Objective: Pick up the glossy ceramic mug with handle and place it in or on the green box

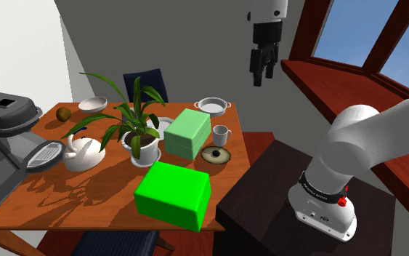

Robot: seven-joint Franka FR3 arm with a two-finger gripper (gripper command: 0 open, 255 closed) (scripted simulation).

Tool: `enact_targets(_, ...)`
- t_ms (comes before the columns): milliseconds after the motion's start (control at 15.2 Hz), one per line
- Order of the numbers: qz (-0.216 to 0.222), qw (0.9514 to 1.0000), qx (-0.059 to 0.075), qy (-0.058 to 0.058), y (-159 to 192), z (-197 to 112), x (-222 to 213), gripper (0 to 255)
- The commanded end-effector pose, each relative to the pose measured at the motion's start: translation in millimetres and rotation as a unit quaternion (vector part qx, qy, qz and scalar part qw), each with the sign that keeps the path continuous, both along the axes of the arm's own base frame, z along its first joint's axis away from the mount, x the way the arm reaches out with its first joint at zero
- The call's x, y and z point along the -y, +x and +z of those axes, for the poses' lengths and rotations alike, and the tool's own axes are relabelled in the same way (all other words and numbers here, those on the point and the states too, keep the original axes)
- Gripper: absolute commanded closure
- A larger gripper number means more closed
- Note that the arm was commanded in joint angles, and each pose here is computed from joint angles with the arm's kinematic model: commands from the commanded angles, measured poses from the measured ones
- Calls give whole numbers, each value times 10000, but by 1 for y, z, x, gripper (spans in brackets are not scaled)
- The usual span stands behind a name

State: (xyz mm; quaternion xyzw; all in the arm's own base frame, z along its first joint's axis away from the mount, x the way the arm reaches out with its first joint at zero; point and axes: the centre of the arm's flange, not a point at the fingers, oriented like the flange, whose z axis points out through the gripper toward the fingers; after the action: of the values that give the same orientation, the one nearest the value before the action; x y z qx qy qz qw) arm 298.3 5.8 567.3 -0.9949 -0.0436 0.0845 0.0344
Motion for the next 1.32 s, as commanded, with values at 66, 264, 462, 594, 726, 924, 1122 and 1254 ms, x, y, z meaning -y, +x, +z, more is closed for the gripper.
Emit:
enact_targets(66, 26, 10000, 32, -14, 4, -12, 2, 0)
enact_targets(264, 104, 9998, 130, -55, 16, -47, 9, 0)
enact_targets(462, 182, 9995, 227, -96, 30, -82, 15, 0)
enact_targets(594, 234, 9992, 292, -124, 39, -105, 20, 0)
enact_targets(726, 286, 9988, 357, -151, 49, -127, 24, 0)
enact_targets(924, 365, 9981, 454, -192, 64, -161, 31, 0)
enact_targets(1122, 443, 9972, 552, -233, 79, -195, 38, 0)
enact_targets(1254, 494, 9965, 616, -261, 90, -217, 43, 0)
